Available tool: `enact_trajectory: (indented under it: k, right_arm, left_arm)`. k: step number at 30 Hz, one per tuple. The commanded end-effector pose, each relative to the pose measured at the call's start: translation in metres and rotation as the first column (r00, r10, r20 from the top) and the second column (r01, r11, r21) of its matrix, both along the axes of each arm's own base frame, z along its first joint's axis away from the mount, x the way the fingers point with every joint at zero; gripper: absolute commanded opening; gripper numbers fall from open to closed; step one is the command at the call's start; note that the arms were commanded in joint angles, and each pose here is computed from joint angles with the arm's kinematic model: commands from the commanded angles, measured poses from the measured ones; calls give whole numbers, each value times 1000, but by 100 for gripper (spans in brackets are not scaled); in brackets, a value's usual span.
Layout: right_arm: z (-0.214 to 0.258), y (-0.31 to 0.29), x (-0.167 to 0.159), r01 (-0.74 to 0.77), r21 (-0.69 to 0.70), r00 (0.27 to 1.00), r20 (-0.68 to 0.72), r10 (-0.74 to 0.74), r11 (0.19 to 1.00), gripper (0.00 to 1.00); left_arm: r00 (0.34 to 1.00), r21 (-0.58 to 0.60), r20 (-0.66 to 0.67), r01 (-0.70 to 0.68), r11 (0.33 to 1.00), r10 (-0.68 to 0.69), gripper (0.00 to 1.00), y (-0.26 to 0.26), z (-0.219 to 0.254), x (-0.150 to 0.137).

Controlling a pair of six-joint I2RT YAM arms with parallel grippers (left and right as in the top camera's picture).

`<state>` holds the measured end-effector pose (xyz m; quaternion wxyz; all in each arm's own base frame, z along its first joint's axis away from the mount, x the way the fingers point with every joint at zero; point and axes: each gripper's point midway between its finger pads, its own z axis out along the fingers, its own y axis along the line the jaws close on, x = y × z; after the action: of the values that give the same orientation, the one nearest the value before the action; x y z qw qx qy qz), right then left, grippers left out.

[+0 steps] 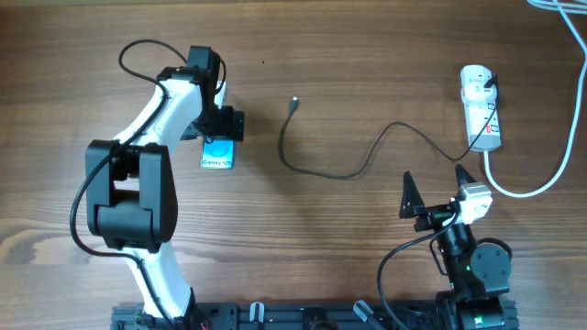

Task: Plug charger to phone and switch on socket
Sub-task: 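Lower the left gripper and grasp the phone's bottom edge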

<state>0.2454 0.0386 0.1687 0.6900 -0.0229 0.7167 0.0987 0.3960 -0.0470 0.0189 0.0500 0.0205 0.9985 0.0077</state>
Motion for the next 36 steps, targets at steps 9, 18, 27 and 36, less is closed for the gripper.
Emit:
enact_trajectory:
  k: [9, 18, 27, 36]
  right_arm:
    - [0, -1, 0, 9, -3, 1000, 1, -9, 1000, 100]
    - [0, -1, 0, 9, -3, 1000, 1, -9, 1000, 100]
    - [0, -1, 0, 9, -3, 1000, 0, -9, 1000, 100]
    - [0, -1, 0, 9, -4, 1000, 1, -9, 1000, 100]
  left_arm:
    - [1000, -16, -4, 14, 1000, -14, 100, -5, -10, -1]
    - [999, -13, -27, 34, 999, -34, 99, -9, -21, -3]
    - [996, -7, -83, 29, 1000, -29, 94, -8, -43, -11]
    - [997, -8, -75, 2, 1000, -3, 90, -8, -43, -9]
